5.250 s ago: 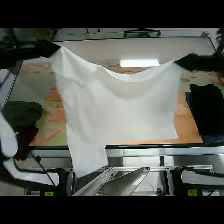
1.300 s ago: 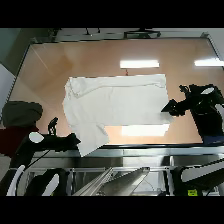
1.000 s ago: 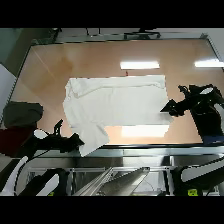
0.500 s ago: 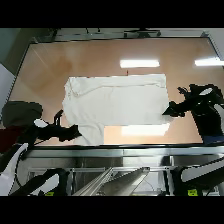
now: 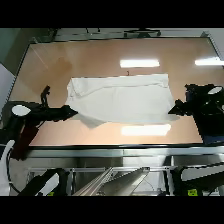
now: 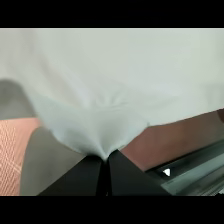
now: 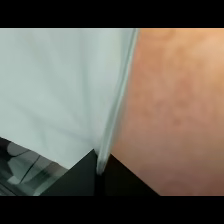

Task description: Fold the shirts.

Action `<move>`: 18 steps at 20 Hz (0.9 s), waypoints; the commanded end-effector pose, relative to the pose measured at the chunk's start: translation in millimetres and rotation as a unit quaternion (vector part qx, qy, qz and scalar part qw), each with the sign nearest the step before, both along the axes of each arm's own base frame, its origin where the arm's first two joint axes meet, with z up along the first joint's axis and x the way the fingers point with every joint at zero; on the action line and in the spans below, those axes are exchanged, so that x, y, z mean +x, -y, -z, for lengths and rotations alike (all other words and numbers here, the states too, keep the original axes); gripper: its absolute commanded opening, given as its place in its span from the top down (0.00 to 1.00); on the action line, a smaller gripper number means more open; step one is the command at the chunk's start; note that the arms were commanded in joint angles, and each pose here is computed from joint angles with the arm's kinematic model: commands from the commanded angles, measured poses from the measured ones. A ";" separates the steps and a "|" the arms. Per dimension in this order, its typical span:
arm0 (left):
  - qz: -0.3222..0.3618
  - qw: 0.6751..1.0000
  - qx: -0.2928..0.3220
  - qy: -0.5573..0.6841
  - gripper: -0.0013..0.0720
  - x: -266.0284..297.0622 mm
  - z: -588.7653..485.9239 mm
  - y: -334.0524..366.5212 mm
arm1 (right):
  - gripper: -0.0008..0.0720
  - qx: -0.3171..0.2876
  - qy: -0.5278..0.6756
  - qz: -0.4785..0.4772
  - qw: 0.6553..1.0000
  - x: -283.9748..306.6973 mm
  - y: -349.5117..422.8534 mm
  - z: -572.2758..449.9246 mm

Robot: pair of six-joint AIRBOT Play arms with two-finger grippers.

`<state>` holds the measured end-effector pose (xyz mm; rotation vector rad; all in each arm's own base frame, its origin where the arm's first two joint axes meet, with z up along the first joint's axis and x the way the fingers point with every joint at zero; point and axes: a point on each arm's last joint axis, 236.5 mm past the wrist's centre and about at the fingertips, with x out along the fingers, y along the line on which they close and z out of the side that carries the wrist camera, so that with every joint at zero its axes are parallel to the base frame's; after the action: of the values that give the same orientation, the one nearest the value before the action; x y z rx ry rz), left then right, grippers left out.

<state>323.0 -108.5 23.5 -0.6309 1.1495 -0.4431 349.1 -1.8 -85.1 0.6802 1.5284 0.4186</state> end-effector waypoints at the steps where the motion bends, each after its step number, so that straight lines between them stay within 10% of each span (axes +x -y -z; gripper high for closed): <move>1: -0.004 0.998 0.004 0.070 0.95 18.8 -48.6 -8.2 | 0.97 0.023 0.011 0.015 1.000 3.2 0.2 -14.0; 18: 0.066 0.989 0.022 0.127 0.95 241.6 16.7 10.9 | 0.96 0.148 0.246 0.189 0.939 219.8 5.2 -49.0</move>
<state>537.5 -116.6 35.3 -0.4733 0.9561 -0.5746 537.9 -2.9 -23.9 0.9301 0.9291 0.4801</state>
